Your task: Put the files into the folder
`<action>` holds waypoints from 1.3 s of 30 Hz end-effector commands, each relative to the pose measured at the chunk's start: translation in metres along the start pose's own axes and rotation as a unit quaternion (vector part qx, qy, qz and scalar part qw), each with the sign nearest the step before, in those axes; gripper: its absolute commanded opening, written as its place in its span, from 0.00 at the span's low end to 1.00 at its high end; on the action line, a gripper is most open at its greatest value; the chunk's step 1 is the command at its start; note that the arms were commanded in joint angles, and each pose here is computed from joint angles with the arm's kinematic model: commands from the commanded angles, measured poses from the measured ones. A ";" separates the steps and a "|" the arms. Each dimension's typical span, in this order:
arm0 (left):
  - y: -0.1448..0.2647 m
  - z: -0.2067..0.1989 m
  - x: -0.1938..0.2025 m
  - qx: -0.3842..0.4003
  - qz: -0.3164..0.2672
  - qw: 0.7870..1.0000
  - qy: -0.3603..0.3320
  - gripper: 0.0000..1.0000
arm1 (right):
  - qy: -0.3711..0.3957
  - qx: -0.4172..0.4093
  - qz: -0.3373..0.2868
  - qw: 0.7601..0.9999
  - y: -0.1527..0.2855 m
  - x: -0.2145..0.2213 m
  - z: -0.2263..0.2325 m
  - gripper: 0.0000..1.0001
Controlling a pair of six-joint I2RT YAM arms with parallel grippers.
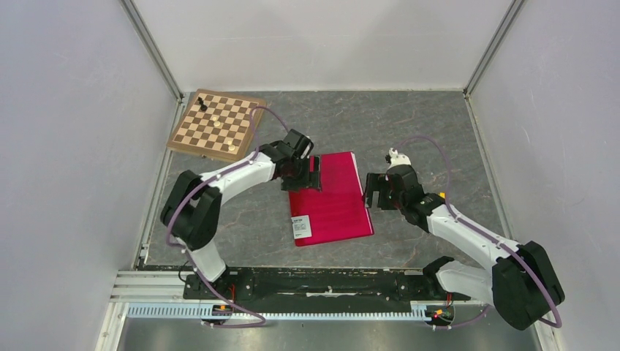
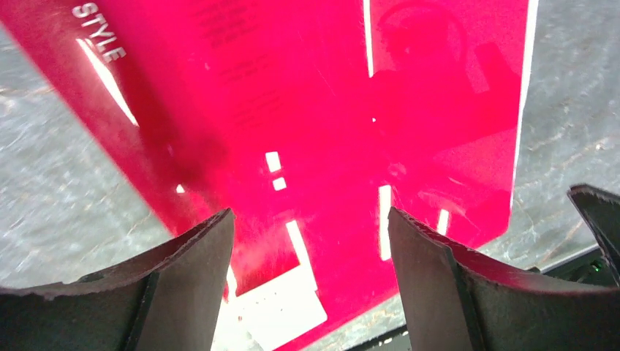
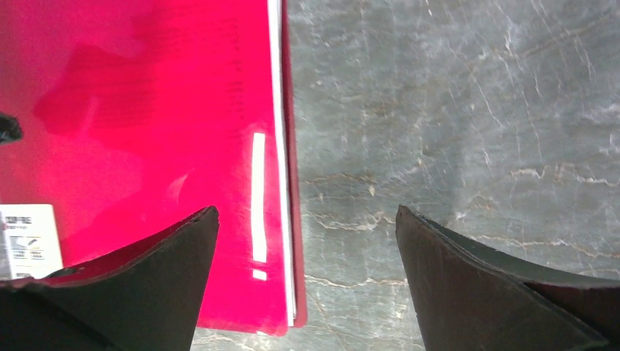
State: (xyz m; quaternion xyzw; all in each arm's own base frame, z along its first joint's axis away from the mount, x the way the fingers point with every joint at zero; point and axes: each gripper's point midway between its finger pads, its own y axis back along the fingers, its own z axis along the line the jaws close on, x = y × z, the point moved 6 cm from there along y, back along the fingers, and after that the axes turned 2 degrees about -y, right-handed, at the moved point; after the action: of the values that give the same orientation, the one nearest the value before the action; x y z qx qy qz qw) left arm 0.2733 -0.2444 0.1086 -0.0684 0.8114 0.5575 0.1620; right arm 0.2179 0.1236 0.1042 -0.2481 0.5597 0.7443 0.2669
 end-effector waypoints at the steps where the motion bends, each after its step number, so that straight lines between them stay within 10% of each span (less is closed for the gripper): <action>1: 0.067 -0.017 -0.023 0.016 -0.090 0.995 -0.047 0.83 | 0.005 -0.043 -0.047 0.998 0.009 -0.041 0.024 0.94; 16: 0.166 -0.004 -0.026 -0.003 -0.221 0.975 -0.037 0.86 | -0.009 -0.095 -0.141 0.985 0.025 -0.112 0.060 0.98; 39: 0.172 0.006 -0.025 -0.014 -0.243 0.970 -0.025 0.87 | -0.009 -0.092 -0.142 0.986 0.024 -0.112 0.059 0.98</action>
State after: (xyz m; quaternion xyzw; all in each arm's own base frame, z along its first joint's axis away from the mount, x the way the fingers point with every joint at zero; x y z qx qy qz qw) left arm 0.2462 -0.1814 0.2579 -0.2382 0.7658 0.5231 0.2884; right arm 0.2751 0.1606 0.1904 -0.3212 0.4661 0.7561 0.3284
